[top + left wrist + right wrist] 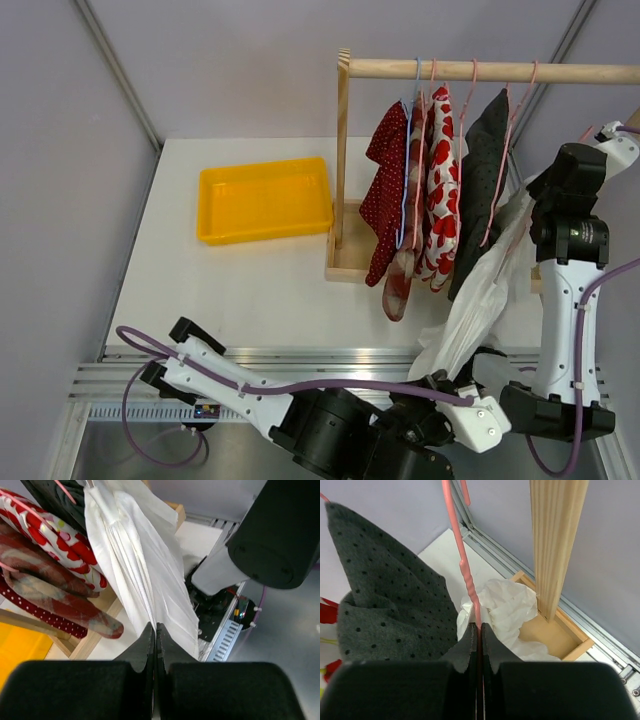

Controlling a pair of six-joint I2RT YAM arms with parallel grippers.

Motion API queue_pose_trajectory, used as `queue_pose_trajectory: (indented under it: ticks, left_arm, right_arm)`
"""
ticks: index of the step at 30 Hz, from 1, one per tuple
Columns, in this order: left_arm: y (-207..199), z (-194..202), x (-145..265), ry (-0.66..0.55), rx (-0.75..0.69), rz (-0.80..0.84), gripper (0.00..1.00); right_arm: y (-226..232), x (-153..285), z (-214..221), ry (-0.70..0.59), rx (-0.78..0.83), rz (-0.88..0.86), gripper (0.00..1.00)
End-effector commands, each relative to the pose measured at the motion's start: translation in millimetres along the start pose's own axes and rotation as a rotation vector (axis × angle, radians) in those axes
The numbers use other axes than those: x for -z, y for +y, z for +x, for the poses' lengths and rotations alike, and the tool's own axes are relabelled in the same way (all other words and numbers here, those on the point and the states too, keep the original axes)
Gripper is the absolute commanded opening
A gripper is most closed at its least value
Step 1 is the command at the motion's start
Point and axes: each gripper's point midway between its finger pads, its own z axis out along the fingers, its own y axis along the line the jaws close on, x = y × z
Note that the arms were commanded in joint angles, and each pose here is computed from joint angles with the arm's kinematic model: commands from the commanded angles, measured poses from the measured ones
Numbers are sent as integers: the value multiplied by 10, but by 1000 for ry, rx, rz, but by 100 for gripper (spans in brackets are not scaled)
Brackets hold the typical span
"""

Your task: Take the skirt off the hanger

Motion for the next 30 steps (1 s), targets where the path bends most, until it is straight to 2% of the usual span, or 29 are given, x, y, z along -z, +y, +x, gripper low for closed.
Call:
queue_pose_trajectory:
  ticks: [1,2,3,4,5,8,12,14,19,21,22,24,28,30]
  left_arm:
    - [-1328,409,2210,-118,-95,589,0]
    - [-1164,339,2148,-128,-24,550,0]
    - [-1252,519,2086,-118,-60,538,0]
    - [-1111,473,2016,-125,-10,531,0]
    - [-1186,667,1916,-120,-1,539,0]
    - [-1070,698,1649,-127,77,535,0]
    - [-956,956,1073,-60,15,419,0]
    - [-809,1006,661,-25,-16,314,0]
    - [-423,758,-117,-8,-10,158,0]
    - [-354,773,-353,14,-21,110,0]
    - [-181,700,-481,22,-2,58,0]
    - [54,714,-632,52,8,-22,0]
    - [530,839,-357,120,-34,-138,0]
    - [752,1162,-203,197,-58,-187,0]
  right_arm:
    - [188,135,-871,-250,-167,-69,0]
    - [186,249,-904,-254,-184,-90,0]
    - [182,249,-888,-247,-187,-88,0]
    - [180,386,-942,-263,-198,-116,0]
    - [165,455,-918,-249,-205,-123,0]
    - [152,747,-887,-215,-203,-179,0]
    - [161,1209,-788,-143,-179,-285,0]
    - [129,1451,-589,-70,-152,-337,0]
    - [-10,2184,-200,45,-139,-475,0]
    - [31,2431,-61,103,-182,-556,0]
    - [-25,2593,23,113,-200,-579,0]
    - [-72,2802,56,109,-248,-611,0]
    - [-330,3073,29,40,-261,-567,0]
    - [-418,3042,-52,-4,-230,-518,0]
